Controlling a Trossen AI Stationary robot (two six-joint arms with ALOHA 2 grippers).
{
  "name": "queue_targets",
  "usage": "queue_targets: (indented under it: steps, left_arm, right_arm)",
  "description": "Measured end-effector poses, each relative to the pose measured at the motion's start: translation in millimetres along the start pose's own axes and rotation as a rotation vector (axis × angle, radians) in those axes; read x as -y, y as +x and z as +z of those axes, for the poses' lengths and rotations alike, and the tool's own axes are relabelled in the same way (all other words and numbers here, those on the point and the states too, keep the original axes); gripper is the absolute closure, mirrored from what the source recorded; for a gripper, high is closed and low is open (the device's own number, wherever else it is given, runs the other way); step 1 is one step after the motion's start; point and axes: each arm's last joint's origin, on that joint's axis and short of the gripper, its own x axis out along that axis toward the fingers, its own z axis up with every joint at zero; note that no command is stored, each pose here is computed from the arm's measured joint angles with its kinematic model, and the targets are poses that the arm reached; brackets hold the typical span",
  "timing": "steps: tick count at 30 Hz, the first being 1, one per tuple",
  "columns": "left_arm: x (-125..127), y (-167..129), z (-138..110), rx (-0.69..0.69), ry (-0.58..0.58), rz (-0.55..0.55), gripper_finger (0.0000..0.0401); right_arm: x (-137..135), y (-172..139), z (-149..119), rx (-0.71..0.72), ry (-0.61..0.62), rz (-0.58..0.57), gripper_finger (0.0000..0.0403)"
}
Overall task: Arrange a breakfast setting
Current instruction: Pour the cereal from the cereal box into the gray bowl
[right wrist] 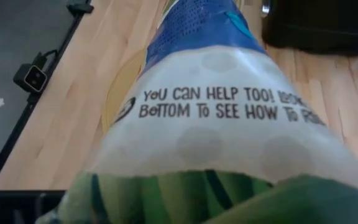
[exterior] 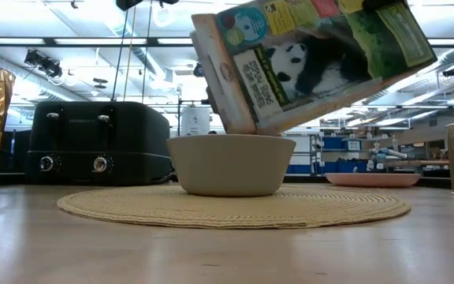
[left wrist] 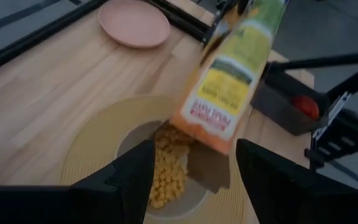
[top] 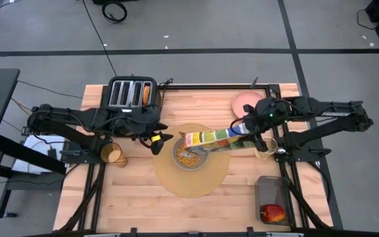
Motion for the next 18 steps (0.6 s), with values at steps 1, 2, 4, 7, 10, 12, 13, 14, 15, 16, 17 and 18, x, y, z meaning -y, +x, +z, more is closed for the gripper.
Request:
queue_targets:
  steps: [1,2,4,7,10,12,13,14,15,16,17,18]
  left_arm:
    - [0,0,-2,-0.017,-0.005,0.004,0.017]
    - [-1,-1,-4,-0.035,-0.008,0.012,0.017]
    - [-1,-1,-7,-0.061,-0.019,0.024,0.017]
    - [-1,-2,-9,-0.075,-0.029,0.029,0.017]
    - [-1,-2,-9,-0.075,-0.03,0.029,0.017]
    - [0,-2,-9,-0.074,-0.033,0.028,0.017]
    - [0,-2,-9,-0.074,-0.034,0.028,0.017]
    - [0,-2,-9,-0.074,-0.035,0.028,0.017]
    - [0,-2,-9,-0.074,-0.036,0.028,0.017]
    - [0,-2,-9,-0.074,-0.036,0.028,0.017]
    - [0,-2,-9,-0.074,-0.037,0.028,0.017]
    - [0,-2,-9,-0.074,-0.037,0.028,0.017]
  right_arm:
    - [0,0,2,-0.012,-0.005,-0.003,0.022]
    - [0,0,3,-0.031,-0.008,-0.005,0.022]
    - [0,-1,5,-0.068,-0.015,-0.013,0.022]
    - [1,-1,10,-0.088,-0.02,-0.017,0.022]
    - [1,0,13,-0.097,-0.031,-0.021,0.0221]
    - [1,0,15,-0.093,-0.034,-0.021,0.0221]
    - [2,0,16,-0.093,-0.034,-0.022,0.0221]
    - [2,0,16,-0.095,-0.033,-0.023,0.0221]
    - [2,0,16,-0.099,-0.032,-0.023,0.0221]
    - [2,0,16,-0.102,-0.03,-0.022,0.0221]
    - [1,-1,16,-0.1,-0.028,-0.023,0.0221]
    - [1,-2,18,-0.094,-0.025,-0.023,0.0221]
